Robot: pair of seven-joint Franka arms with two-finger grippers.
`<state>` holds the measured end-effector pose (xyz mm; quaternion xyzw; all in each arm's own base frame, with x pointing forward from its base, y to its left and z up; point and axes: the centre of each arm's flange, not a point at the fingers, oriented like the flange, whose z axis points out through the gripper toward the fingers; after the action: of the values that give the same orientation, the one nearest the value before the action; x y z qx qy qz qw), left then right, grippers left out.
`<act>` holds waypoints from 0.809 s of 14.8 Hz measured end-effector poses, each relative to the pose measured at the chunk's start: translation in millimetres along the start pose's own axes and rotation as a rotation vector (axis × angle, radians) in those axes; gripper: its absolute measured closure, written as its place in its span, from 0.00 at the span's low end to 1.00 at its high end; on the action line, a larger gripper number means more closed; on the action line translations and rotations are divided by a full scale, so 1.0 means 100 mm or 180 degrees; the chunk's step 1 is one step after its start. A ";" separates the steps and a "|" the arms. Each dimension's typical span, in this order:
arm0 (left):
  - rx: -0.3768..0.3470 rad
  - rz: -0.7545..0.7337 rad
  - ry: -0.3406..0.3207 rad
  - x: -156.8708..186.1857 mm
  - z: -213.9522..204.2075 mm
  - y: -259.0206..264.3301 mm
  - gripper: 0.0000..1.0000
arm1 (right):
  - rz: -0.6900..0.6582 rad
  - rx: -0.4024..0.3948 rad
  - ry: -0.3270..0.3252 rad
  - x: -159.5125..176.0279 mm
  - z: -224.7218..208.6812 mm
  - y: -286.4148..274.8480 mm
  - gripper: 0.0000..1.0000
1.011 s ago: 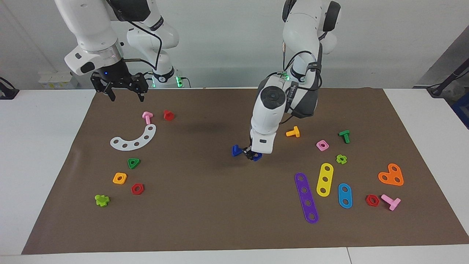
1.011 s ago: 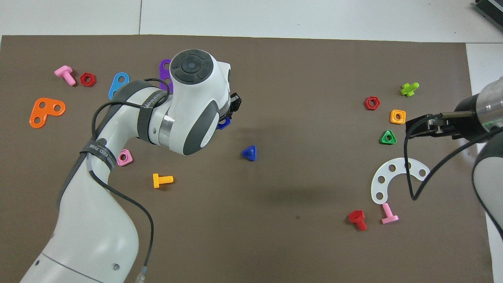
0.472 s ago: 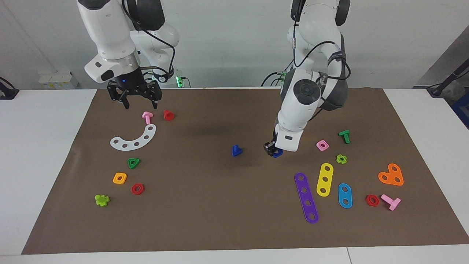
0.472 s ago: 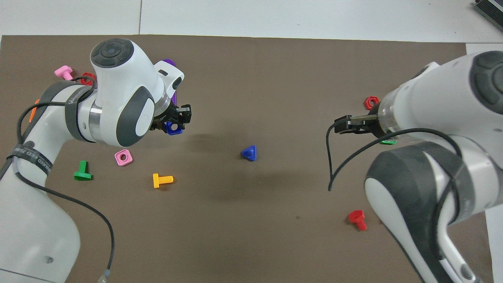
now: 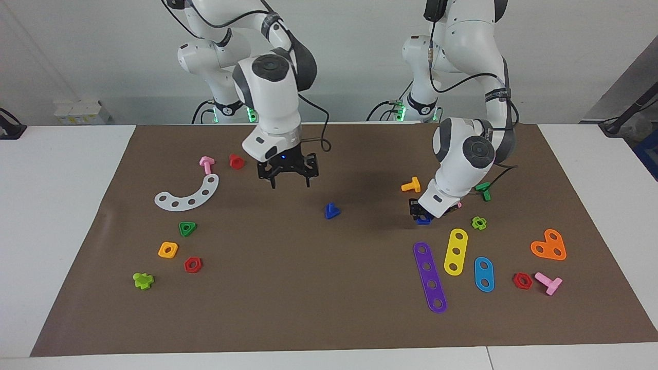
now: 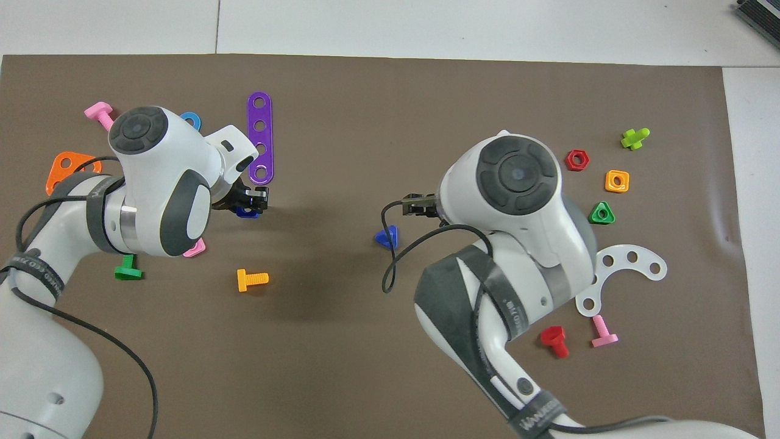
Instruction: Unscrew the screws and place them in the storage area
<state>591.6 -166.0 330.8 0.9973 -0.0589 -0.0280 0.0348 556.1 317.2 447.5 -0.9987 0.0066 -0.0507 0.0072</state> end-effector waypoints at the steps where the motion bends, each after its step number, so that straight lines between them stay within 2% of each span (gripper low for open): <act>1: 0.0002 0.0044 0.0022 -0.05 0.06 -0.02 0.54 | 0.0011 0.0009 0.0013 -0.05 0.11 -0.16 0.04; 3: 0.0003 0.0056 0.0028 -0.11 0.11 -0.05 0.53 | 0.0006 0.0039 0.0039 -0.12 0.34 -0.43 0.05; 4: 0.0000 0.0055 0.0039 -0.11 0.08 -0.06 0.47 | -0.0033 0.0011 0.0030 -0.15 0.48 -0.54 0.10; 8: 0.0051 0.0004 0.0119 -0.08 -0.24 -0.31 0.05 | -0.0131 -0.0084 0.0130 -0.23 1.11 -0.94 0.17; 9: 0.0074 -0.0018 0.0089 -0.08 -0.44 -0.41 0.00 | -0.0134 -0.0084 0.0135 -0.23 1.19 -0.94 0.19; 12: 0.0069 -0.0065 -0.0011 -0.17 -1.19 -0.78 0.00 | -0.0128 -0.0105 0.0115 -0.22 1.26 -0.93 0.23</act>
<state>590.8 -79.1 444.8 0.9981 -0.0492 -0.0294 0.0236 548.0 411.8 321.2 -0.9975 -0.0126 -0.0688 -0.0104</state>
